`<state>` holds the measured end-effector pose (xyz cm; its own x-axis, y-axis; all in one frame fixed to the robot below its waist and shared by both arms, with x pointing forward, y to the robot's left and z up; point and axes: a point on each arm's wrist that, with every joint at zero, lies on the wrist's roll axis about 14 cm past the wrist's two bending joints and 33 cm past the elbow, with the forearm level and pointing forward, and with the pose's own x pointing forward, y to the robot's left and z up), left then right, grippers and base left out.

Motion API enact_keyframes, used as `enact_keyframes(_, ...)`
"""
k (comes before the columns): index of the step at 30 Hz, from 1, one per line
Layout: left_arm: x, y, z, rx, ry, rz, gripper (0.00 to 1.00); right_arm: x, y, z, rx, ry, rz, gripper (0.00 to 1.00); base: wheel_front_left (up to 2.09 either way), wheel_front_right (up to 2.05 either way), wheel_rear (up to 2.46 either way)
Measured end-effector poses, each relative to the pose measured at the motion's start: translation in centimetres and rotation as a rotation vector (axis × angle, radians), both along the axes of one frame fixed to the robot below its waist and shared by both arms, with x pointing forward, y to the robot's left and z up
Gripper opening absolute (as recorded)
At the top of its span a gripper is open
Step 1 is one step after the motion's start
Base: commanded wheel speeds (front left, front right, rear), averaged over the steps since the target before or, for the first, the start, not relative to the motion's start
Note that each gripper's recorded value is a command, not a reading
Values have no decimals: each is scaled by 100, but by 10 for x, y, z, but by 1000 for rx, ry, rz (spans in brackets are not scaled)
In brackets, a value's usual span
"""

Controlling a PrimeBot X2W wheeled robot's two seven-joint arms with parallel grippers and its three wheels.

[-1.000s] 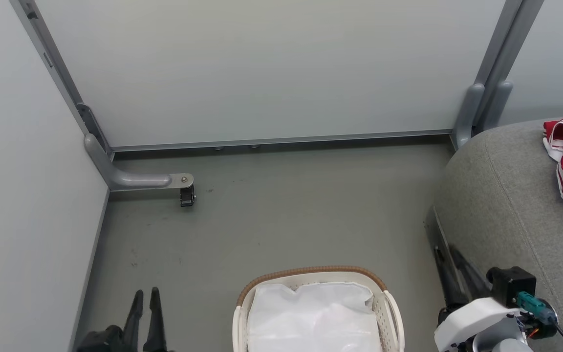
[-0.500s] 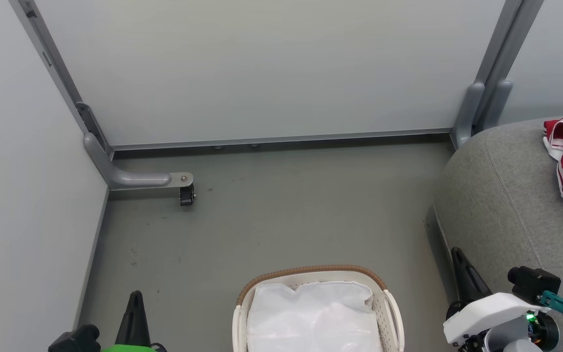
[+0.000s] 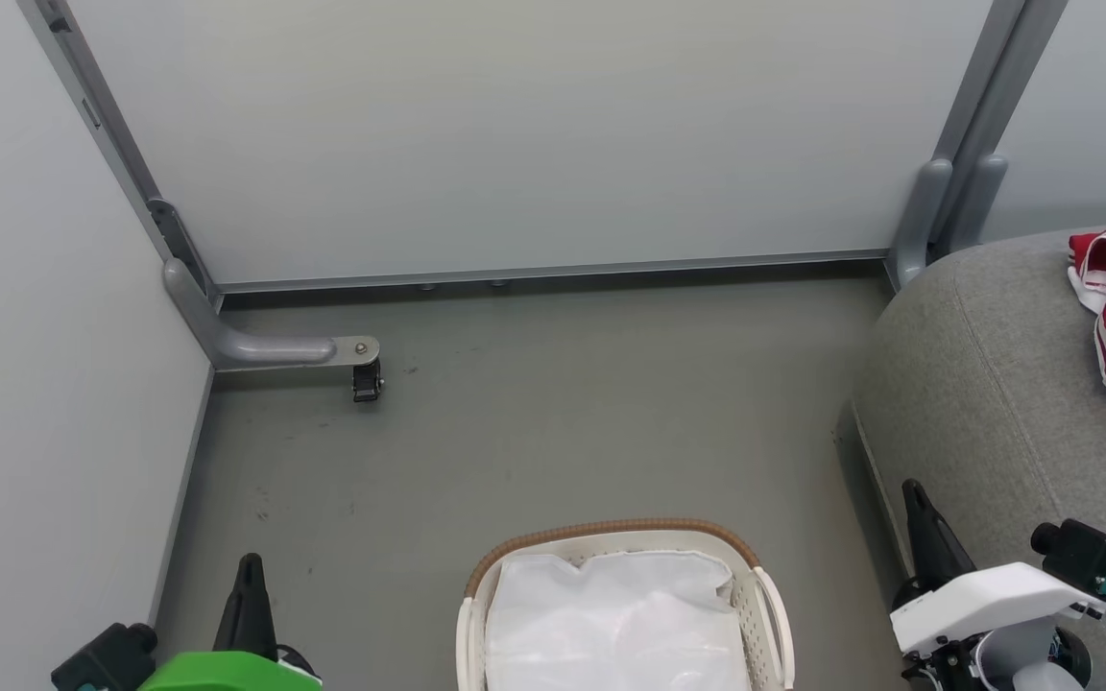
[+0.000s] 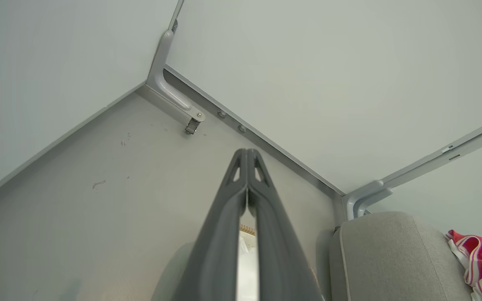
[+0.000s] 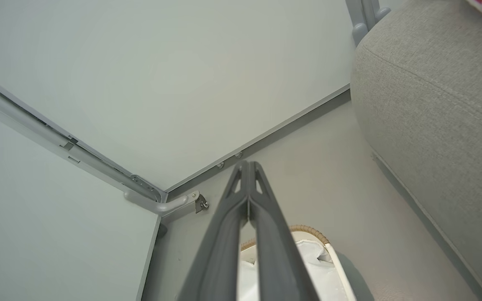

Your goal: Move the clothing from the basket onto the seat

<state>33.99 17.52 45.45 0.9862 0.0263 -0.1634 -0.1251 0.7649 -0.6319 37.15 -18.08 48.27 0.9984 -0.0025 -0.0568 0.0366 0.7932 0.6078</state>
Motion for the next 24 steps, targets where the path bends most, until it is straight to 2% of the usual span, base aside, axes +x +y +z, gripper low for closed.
enact_keyframes(24, 15, 9, 12, -293, -16, 45, 0, 4, -9, 4, 307, 10, -38, 0, 0, 0, 0)
